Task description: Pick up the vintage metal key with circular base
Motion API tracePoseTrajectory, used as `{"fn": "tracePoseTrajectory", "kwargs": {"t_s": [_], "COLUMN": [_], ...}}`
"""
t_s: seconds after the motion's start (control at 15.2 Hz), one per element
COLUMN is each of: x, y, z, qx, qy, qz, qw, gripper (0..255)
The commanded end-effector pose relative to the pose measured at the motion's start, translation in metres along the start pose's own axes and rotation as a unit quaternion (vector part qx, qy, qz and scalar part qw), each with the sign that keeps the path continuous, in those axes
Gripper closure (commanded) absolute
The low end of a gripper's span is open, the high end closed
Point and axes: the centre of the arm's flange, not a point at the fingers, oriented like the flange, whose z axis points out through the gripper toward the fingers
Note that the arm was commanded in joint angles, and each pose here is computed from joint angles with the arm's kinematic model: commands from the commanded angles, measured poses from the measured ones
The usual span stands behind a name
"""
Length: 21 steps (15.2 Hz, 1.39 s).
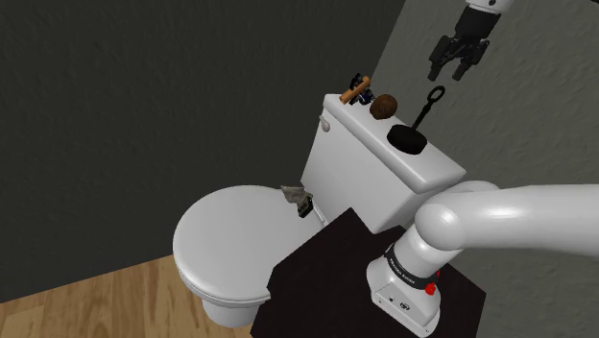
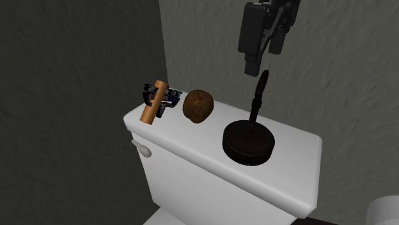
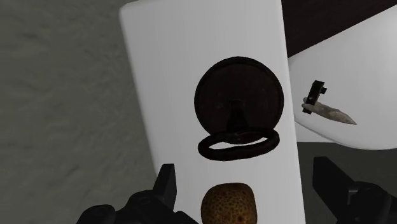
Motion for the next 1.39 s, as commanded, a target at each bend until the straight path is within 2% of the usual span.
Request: {"fn": "tracePoseTrajectory", "kwargs": {"t_s": [0.0,0.4,0.46,1.06,1.32], "x": [-0.001,-0.002,-0.003,-0.002,-0.001], "y": [0.001,-0.001,-0.002,-0.001,0.001], "z": [0.008,0.032,0.032,0.032,0.011], "qx": [-0.001,-0.001,-0.001,-0.001,-0.001], "qy": [0.001,0.001,0.001,0.001,0.001], "qz": [0.003,0.003,0.003,0.003,0.003], "qw": [1.0,1.0,1.0,1.0,1.0], "gripper": [0,0,255,255,255]}}
